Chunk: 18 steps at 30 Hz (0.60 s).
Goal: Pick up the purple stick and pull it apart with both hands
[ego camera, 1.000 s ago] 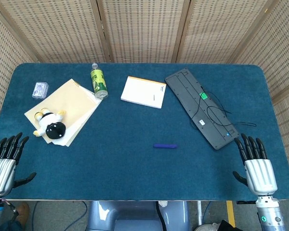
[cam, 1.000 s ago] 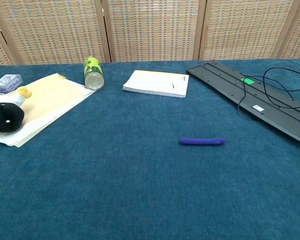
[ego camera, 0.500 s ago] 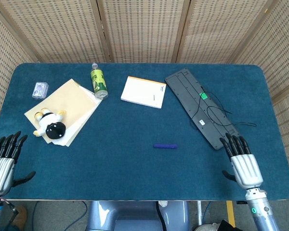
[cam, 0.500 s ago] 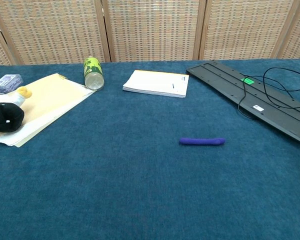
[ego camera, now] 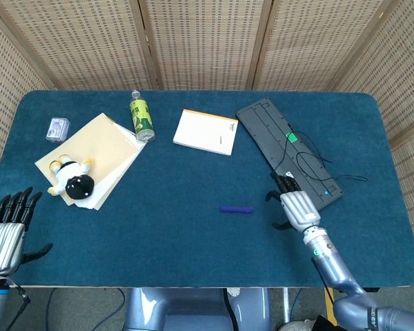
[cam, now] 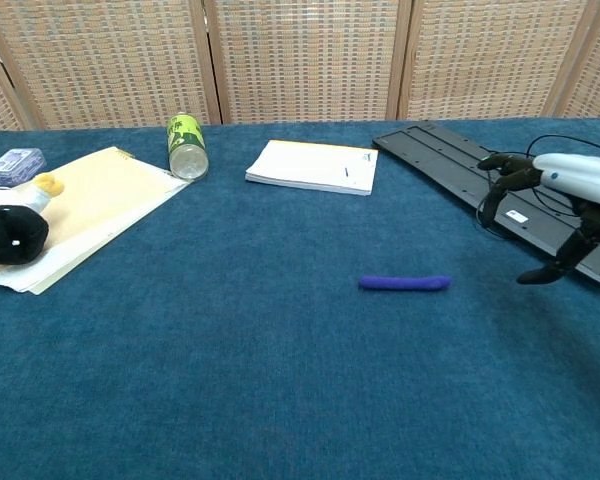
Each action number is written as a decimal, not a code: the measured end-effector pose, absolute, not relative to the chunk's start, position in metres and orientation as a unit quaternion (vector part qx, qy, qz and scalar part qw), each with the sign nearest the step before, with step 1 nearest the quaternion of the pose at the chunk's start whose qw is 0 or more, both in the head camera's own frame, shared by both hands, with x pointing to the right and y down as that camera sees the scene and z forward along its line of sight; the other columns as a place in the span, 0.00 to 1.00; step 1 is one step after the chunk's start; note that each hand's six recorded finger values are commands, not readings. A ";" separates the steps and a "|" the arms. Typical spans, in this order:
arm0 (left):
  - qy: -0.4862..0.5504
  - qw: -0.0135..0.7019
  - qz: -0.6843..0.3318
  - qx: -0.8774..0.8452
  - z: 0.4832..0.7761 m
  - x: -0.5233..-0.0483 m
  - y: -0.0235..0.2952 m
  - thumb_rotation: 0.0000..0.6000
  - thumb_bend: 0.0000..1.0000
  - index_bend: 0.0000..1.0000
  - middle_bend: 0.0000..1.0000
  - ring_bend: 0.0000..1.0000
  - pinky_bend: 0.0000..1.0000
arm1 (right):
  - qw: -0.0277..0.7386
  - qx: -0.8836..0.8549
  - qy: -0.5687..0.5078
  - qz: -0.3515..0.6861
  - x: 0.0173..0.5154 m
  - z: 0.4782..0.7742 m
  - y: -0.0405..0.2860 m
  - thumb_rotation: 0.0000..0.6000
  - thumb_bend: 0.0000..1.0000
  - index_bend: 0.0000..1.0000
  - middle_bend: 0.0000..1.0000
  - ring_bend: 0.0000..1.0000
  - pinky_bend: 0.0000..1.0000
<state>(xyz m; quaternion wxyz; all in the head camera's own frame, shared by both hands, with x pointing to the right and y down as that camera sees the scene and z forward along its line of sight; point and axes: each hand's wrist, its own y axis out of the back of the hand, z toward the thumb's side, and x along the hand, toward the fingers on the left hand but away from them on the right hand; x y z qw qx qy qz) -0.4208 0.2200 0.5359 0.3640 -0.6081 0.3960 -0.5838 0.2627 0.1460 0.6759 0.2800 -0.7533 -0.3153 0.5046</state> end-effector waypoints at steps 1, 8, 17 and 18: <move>0.396 0.364 -0.585 -0.608 0.537 -0.421 0.220 1.00 0.00 0.00 0.00 0.00 0.00 | 0.271 -0.755 -0.315 0.507 0.259 0.681 0.145 1.00 0.32 0.45 0.00 0.00 0.00; 0.390 0.363 -0.590 -0.606 0.542 -0.420 0.220 1.00 0.00 0.00 0.00 0.00 0.00 | 0.238 -0.762 -0.305 0.519 0.228 0.712 0.143 1.00 0.39 0.46 0.00 0.00 0.00; 0.391 0.361 -0.592 -0.605 0.543 -0.420 0.219 1.00 0.00 0.00 0.00 0.00 0.00 | 0.232 -0.765 -0.292 0.526 0.197 0.732 0.145 1.00 0.46 0.48 0.00 0.00 0.00; 0.391 0.361 -0.592 -0.605 0.543 -0.420 0.219 1.00 0.00 0.00 0.00 0.00 0.00 | 0.232 -0.764 -0.291 0.527 0.195 0.734 0.145 1.00 0.46 0.48 0.00 0.00 0.00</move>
